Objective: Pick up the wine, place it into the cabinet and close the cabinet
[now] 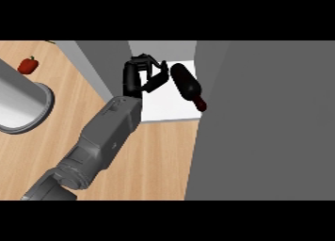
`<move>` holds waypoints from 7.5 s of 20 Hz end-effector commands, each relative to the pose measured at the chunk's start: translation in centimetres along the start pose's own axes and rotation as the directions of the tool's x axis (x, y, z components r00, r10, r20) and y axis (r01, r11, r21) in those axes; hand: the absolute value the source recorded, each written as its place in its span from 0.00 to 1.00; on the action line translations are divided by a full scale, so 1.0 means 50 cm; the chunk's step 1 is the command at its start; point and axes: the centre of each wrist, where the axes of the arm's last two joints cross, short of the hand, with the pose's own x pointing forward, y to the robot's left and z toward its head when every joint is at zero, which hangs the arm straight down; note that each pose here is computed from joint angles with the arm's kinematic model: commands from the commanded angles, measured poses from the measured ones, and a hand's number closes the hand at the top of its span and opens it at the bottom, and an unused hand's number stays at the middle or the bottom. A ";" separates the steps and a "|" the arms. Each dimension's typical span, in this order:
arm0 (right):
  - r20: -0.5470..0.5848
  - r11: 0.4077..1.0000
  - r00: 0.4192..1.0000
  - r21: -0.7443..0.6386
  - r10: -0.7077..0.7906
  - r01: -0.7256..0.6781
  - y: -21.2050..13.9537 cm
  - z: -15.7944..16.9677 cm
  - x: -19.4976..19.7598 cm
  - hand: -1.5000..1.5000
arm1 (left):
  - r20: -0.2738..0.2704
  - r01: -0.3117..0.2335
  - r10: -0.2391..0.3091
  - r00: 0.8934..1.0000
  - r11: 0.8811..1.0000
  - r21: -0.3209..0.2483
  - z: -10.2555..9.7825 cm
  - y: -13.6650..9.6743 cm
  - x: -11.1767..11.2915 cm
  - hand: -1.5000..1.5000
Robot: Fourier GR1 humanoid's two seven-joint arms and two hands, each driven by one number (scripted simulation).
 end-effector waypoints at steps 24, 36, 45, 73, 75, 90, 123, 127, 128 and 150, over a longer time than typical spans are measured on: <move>0.053 0.996 0.998 0.081 -0.043 0.039 0.022 0.011 0.021 0.00 | -0.180 -0.092 0.105 0.978 0.993 0.079 0.009 0.017 -0.024 1.00; 0.048 0.992 0.997 0.115 -0.062 0.056 0.022 0.003 0.014 0.00 | -0.227 -0.182 0.203 0.953 0.977 0.110 0.083 0.061 -0.102 1.00; 0.060 0.990 0.995 0.122 -0.079 0.071 0.028 -0.014 0.013 0.00 | -0.286 -0.178 0.202 0.937 0.978 0.107 0.135 0.087 -0.145 1.00; 0.051 0.990 0.995 0.113 -0.087 0.080 0.019 -0.006 -0.004 0.00 | -0.224 -0.120 0.154 0.962 0.980 0.157 0.015 0.005 -0.019 1.00; 0.040 0.991 0.995 0.104 -0.092 0.087 0.005 -0.003 -0.012 0.00 | -0.230 -0.109 0.146 0.962 0.980 0.165 0.006 0.001 -0.009 1.00; 0.028 0.993 0.997 0.097 -0.073 0.070 -0.001 -0.010 -0.016 0.00 | -0.282 -0.115 0.165 0.945 0.976 0.186 -0.024 -0.004 0.019 1.00; 0.071 0.992 0.996 0.120 -0.058 0.049 -0.001 -0.009 -0.016 0.00 | -0.281 0.368 -0.314 0.907 0.915 0.166 -0.035 0.158 -0.038 0.00; 0.078 0.987 0.994 0.147 -0.071 0.059 0.013 -0.002 -0.016 0.00 | -0.270 0.359 -0.310 0.912 0.919 0.160 -0.045 0.164 -0.031 0.00; 0.082 0.990 0.995 0.135 -0.062 0.051 0.009 -0.002 -0.009 0.00 | -0.251 0.366 -0.319 0.914 0.914 0.173 -0.050 0.157 -0.024 0.00; 0.025 0.997 0.998 0.054 -0.051 0.050 -0.009 0.017 0.000 0.00 | -0.022 -0.301 0.307 0.951 0.914 -0.273 -0.076 0.058 0.054 0.00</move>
